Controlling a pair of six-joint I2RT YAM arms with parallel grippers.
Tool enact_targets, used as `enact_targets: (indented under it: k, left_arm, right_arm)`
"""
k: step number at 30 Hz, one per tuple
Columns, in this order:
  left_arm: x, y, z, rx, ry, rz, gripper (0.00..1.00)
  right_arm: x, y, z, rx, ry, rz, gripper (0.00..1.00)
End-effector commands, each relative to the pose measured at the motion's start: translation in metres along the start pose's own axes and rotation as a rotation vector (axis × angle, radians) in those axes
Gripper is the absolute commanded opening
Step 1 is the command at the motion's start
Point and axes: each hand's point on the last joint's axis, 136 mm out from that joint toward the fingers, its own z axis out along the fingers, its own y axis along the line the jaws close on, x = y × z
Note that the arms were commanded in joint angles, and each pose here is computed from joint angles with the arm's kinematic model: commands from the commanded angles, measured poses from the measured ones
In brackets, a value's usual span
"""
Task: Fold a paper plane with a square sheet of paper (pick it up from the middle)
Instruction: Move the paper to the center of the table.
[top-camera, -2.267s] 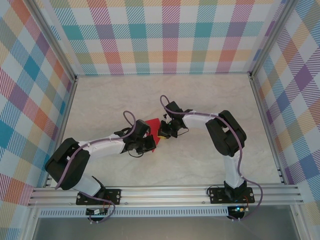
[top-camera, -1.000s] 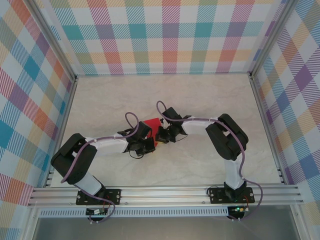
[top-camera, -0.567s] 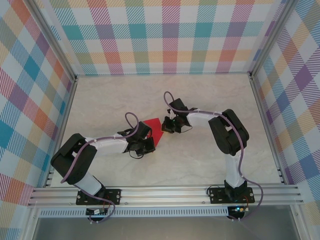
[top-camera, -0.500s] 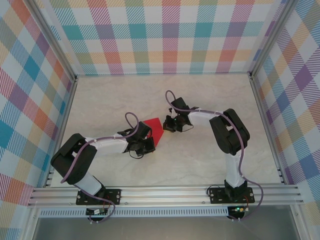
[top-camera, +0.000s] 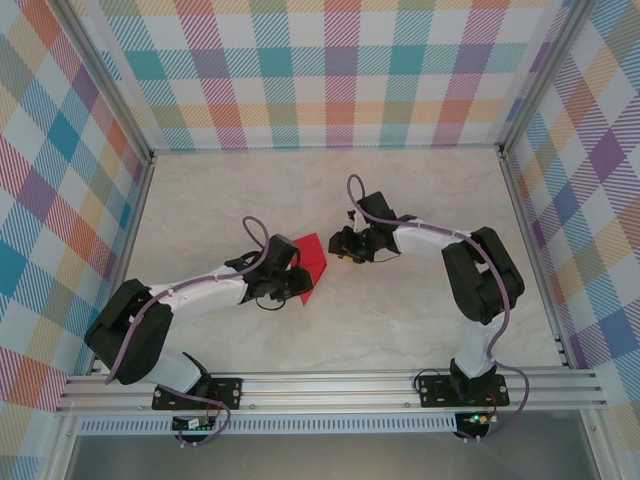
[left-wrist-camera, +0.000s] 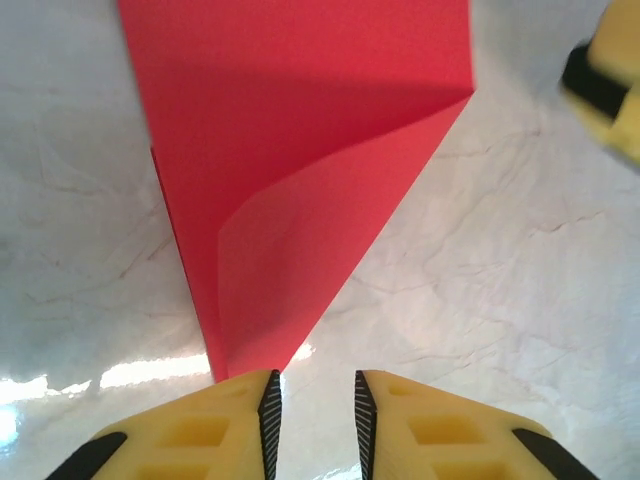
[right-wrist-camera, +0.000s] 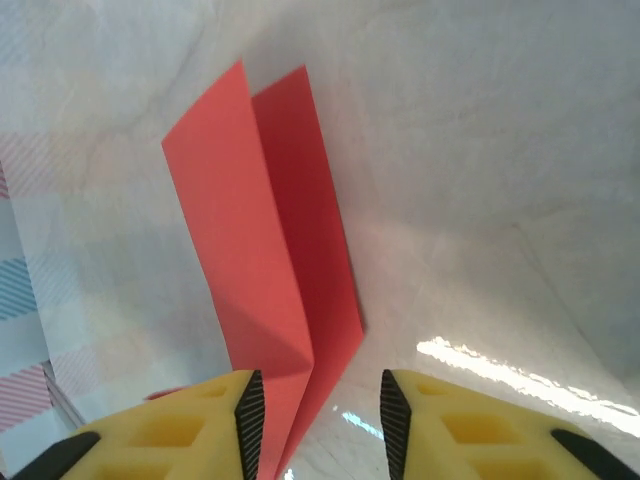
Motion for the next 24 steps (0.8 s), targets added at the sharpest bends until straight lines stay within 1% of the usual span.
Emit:
enact_targets:
  k: [1, 6, 12, 20, 24]
  left_arm:
    - [-0.02, 0.003, -0.004, -0.014, -0.062, -0.02, 0.31]
    - [-0.03, 0.013, 0.0, -0.03, -0.079, -0.054, 0.32]
    - [-0.032, 0.024, 0.004, -0.052, -0.074, -0.079, 0.33]
    - [-0.033, 0.037, 0.007, -0.077, -0.07, -0.105, 0.33]
    - [-0.034, 0.041, 0.009, -0.084, -0.064, -0.115, 0.33]
  right_arm:
    - [0.016, 0.013, 0.002, -0.071, 0.045, -0.008, 0.41]
    - [0.022, 0.016, 0.012, -0.089, 0.083, -0.012, 0.42]
    - [0.027, 0.022, 0.026, -0.116, 0.141, -0.02, 0.42]
    - [0.034, 0.042, 0.036, -0.199, 0.209, -0.093, 0.43]
    - [0.037, 0.047, 0.041, -0.209, 0.229, -0.123, 0.42]
